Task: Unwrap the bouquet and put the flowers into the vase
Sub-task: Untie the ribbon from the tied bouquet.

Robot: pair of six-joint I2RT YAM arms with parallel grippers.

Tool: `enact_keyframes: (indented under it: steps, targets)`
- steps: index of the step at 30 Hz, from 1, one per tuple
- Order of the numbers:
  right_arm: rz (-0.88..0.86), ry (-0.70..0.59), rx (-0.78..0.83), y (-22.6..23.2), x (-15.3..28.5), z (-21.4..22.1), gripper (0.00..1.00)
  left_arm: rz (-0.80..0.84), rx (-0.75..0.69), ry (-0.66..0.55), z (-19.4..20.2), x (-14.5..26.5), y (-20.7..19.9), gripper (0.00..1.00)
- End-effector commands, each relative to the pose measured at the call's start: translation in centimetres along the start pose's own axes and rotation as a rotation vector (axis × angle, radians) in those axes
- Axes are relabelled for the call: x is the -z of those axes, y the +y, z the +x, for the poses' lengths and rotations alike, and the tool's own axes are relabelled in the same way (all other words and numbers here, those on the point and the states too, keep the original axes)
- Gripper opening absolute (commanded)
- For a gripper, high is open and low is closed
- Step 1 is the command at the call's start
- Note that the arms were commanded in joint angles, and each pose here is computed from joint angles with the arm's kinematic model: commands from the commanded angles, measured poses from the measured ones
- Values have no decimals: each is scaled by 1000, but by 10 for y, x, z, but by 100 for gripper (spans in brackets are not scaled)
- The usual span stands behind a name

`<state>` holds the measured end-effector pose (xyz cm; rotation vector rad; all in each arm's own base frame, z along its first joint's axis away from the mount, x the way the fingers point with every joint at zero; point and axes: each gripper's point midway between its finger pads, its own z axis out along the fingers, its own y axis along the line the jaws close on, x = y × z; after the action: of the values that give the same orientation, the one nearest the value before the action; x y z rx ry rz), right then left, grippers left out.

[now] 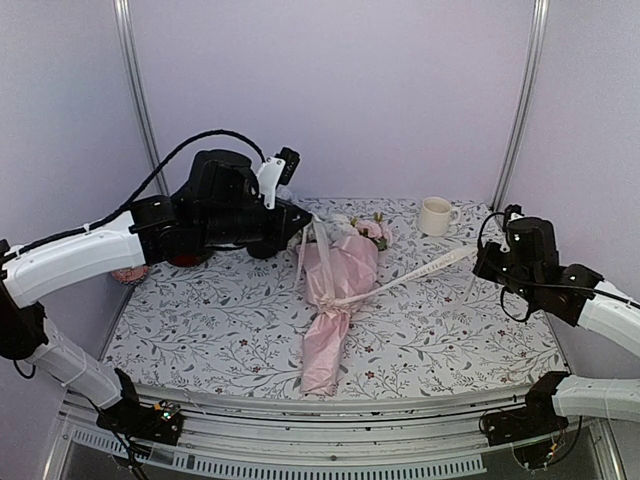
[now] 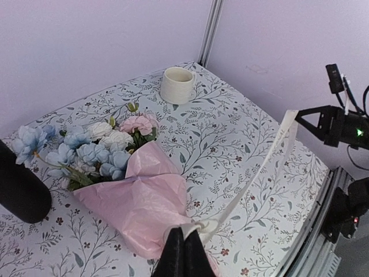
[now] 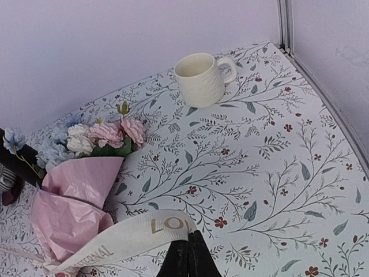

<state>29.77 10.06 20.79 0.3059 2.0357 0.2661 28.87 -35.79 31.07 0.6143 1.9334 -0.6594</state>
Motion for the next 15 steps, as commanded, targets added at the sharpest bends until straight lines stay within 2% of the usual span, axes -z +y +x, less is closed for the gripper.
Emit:
enact_keyframes:
  steps: [1,8,15]
  targets:
    - [5,-74,27,-1,16,-38,2,-36,23,-24,4,15,10,0]
    - [26,-128,33,-6,27,-76,2,-70,42,-44,8,31,24,0]
    - [52,-137,29,-11,25,-94,2,-103,57,-31,20,34,37,0]
